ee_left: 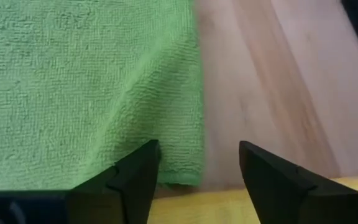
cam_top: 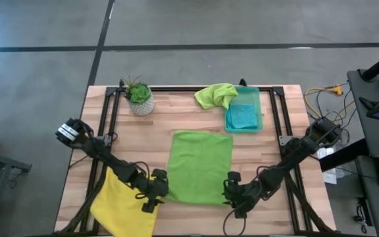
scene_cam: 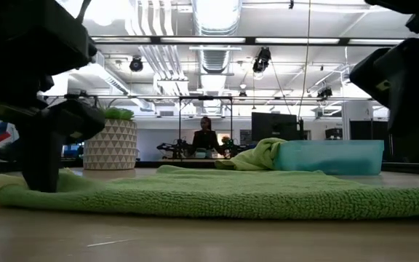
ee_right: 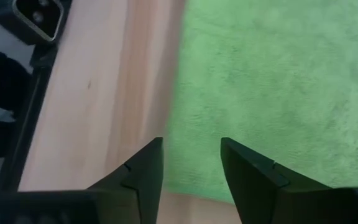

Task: Fold microfiber towels
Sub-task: Fold the green towel

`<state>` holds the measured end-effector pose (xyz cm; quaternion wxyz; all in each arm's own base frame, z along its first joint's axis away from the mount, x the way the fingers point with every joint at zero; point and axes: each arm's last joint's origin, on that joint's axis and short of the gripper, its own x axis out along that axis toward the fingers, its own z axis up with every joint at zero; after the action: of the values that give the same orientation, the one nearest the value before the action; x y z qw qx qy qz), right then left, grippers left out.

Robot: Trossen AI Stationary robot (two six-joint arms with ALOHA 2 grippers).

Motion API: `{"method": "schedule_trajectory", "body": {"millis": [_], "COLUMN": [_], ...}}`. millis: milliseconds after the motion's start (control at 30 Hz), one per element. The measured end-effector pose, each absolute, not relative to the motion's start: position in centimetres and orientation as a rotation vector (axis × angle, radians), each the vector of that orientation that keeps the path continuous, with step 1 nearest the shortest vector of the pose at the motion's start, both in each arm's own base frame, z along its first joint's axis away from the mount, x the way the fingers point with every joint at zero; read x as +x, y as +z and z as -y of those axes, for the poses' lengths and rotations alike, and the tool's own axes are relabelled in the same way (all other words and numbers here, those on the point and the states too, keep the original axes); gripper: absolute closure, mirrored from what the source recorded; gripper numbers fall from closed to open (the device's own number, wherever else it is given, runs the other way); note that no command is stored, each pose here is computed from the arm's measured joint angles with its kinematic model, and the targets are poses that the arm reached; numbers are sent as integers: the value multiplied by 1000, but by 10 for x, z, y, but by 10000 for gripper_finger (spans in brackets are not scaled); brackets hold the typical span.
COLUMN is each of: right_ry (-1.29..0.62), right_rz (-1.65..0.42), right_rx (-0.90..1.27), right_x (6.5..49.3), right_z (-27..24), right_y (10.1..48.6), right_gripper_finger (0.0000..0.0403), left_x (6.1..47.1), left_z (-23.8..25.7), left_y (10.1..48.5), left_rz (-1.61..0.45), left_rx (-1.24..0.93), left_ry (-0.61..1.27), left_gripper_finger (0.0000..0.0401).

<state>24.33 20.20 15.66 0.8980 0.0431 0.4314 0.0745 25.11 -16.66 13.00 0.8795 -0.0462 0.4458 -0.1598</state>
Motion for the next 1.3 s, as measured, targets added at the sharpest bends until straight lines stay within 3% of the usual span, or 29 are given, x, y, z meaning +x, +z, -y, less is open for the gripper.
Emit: {"method": "schedule_trajectory", "body": {"millis": [267,533,833,933,1100,1300], "right_ry": [194,231,255,212,206,274], "right_rz": [-898,-924,-994,-1034,-1082,-1063], "right_rx": [87,39,51,88,91,181], "right_x": [241,238,246,248,245,245], "right_z": [-205,-204,-213,-215,-215,-222], "right_y": [155,150,117,116,130,169], "right_gripper_finger": [252,252,255,279,377,393], "left_x": [258,257,256,255,251,245], "left_z": [172,173,174,174,172,170], "left_y": [123,122,121,122,133,173], "left_rz": [-932,-945,-961,-960,-961,-853], "left_rx": [-153,-158,-170,-174,-214,-319], "left_ry": [-311,-328,-349,-356,-363,-445], "left_gripper_finger": [222,309,397,396,400,400]}}
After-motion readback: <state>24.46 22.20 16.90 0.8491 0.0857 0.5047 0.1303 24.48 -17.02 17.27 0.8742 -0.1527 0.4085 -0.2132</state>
